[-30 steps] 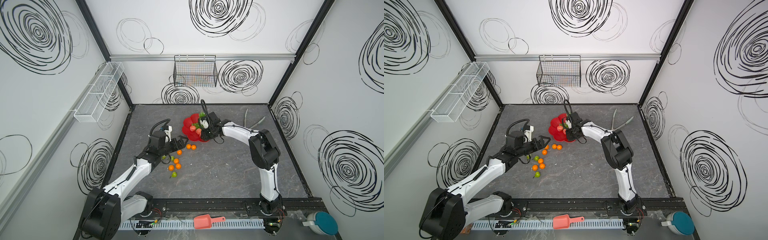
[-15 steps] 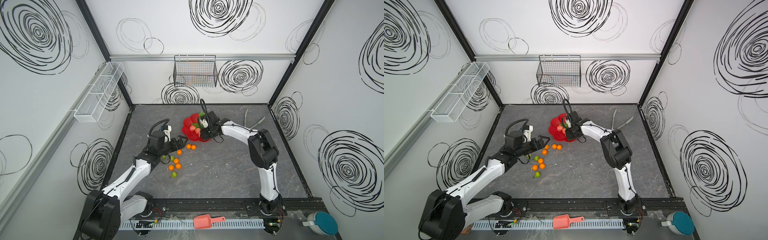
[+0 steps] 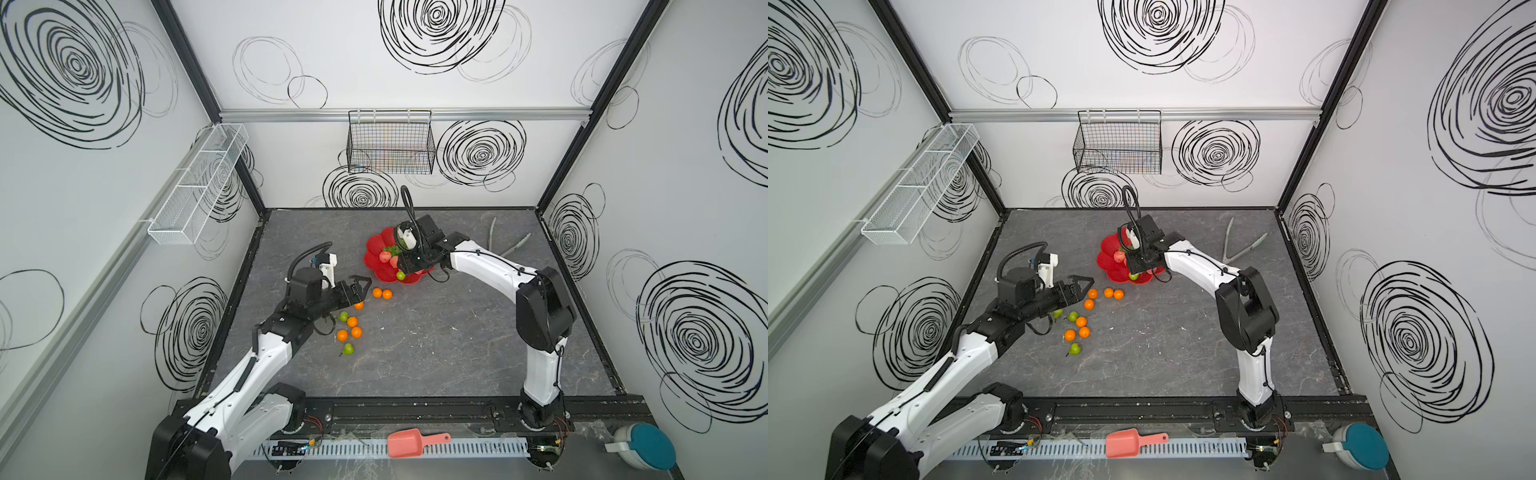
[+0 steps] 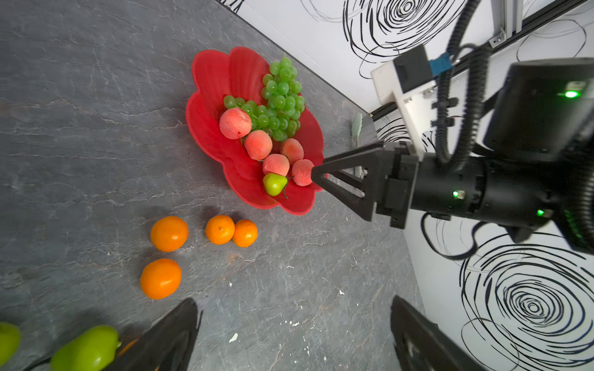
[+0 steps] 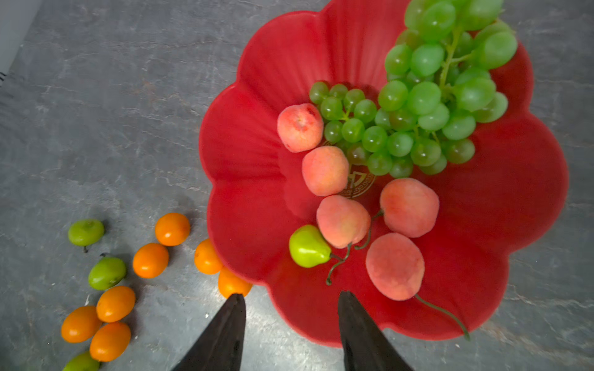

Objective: Arrange fruit in a fruit bowl
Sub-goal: Place the fruit in the fruit bowl, then pick up the fruit from the bottom-center of the table.

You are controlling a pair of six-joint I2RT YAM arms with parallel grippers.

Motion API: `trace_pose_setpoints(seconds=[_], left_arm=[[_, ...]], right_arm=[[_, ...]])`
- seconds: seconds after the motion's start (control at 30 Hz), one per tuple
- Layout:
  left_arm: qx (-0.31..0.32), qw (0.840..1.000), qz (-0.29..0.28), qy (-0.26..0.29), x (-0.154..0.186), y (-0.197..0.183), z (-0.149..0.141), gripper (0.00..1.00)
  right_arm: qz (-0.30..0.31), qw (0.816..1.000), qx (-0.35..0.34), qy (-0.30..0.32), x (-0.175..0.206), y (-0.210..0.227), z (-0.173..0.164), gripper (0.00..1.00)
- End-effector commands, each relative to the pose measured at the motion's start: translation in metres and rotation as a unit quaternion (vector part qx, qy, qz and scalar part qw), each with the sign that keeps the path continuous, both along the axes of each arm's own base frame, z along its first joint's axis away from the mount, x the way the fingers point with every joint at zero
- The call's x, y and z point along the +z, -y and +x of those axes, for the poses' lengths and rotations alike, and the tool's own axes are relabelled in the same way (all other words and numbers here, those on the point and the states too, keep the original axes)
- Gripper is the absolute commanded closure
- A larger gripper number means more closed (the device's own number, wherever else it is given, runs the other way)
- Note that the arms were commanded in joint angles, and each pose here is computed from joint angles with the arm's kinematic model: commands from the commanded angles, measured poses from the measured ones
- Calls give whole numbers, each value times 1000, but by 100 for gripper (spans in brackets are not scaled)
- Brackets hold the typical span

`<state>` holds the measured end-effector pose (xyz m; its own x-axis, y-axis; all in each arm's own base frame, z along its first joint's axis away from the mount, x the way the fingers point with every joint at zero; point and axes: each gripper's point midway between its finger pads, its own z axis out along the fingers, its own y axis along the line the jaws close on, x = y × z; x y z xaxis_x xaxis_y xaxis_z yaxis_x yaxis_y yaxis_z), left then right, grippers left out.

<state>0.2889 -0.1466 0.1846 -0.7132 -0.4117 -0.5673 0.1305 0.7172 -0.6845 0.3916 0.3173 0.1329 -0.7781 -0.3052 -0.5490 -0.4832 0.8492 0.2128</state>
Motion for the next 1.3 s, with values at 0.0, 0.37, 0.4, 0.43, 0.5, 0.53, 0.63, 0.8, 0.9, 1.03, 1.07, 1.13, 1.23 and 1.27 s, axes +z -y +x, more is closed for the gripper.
trace_pose_setpoints(seconds=[0.0, 0.37, 0.4, 0.43, 0.5, 0.53, 0.63, 0.8, 0.9, 1.03, 1.07, 1.13, 1.23, 1.27], left_arm=[[22, 999, 25, -21, -18, -15, -13, 4], [109, 991, 16, -81, -43, -56, -50, 4], [117, 989, 13, -86, -42, -58, -52, 4], [125, 988, 12, -90, -39, -62, -54, 4], [140, 985, 14, -99, -34, -68, -57, 4], [149, 983, 19, -105, -31, -73, -59, 4], [159, 978, 43, -124, -28, -82, -66, 4], [172, 967, 97, -163, -30, -96, -83, 4], [187, 960, 125, -166, -26, -107, -91, 4], [201, 955, 155, -153, -14, -117, -94, 4], [201, 955, 160, -150, -12, -118, -93, 4], [200, 954, 167, -147, -8, -119, -92, 4], [200, 954, 173, -143, -5, -120, -89, 4], [200, 953, 176, -144, -6, -120, -89, 4]], right_arm=[[-18, 1000, 7, 2, -5, -6, -24, 50], [-13, 999, 47, -24, -35, -65, -96, 51], [-10, 999, 47, -25, -36, -67, -101, 52], [-3, 999, 46, -25, -35, -71, -109, 52], [15, 999, 38, -25, -34, -77, -123, 53], [28, 999, 35, -27, -32, -80, -131, 52], [71, 996, 32, -32, -27, -94, -158, 52], [97, 994, 20, -37, -32, -110, -194, 52], [102, 994, 19, -33, -33, -117, -208, 52], [105, 994, 7, -34, -34, -121, -215, 51], [109, 993, 6, -37, -34, -122, -216, 51], [109, 993, 2, -45, -38, -124, -218, 51], [111, 992, -2, -53, -43, -130, -223, 51], [109, 992, -5, -59, -45, -131, -225, 50]])
